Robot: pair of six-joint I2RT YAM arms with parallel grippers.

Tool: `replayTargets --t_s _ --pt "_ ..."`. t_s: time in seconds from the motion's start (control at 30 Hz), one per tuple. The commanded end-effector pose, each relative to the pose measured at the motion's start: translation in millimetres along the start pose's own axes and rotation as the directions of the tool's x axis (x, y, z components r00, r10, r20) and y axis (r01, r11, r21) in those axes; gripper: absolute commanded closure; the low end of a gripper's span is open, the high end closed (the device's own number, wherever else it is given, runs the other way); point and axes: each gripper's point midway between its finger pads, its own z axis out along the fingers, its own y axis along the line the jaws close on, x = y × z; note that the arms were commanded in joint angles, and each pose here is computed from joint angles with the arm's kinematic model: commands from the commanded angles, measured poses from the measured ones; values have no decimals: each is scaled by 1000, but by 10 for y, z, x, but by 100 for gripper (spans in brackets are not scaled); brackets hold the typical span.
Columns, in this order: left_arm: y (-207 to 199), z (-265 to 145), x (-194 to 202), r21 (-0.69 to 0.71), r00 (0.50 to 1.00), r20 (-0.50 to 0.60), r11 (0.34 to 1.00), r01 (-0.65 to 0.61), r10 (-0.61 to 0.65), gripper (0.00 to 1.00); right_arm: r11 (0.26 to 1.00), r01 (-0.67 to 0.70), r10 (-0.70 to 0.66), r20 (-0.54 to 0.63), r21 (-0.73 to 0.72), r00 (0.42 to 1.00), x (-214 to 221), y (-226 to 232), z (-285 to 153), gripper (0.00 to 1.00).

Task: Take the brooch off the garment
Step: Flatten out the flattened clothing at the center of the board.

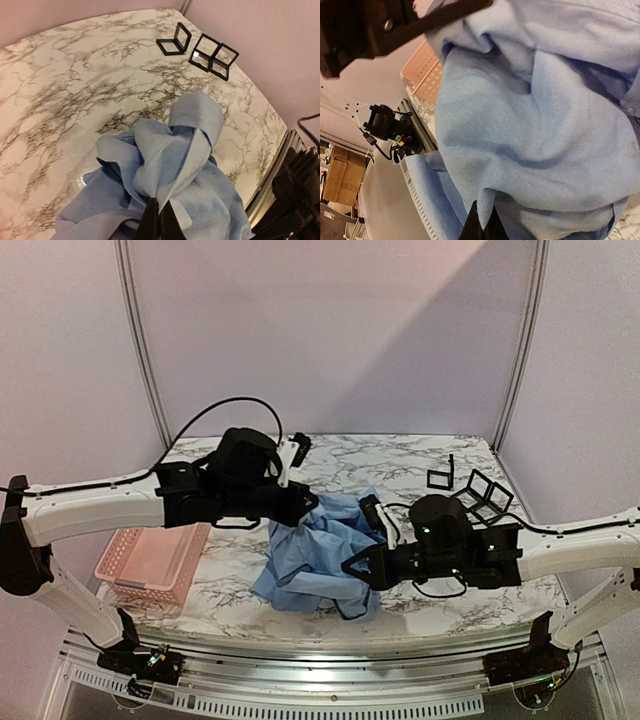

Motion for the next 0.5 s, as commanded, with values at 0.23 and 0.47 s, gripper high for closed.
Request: replayTargets --t_s 0.23,0.47 --pt "766 -521 -275 -29 994 -104 999 16 -19 100 951 125 -137 -23 -283 990 -156 903 506 46" --pt "880 -757 -340 -46 988 -71 989 -141 137 100 991 127 -130 120 33 984 -653 375 245 11"
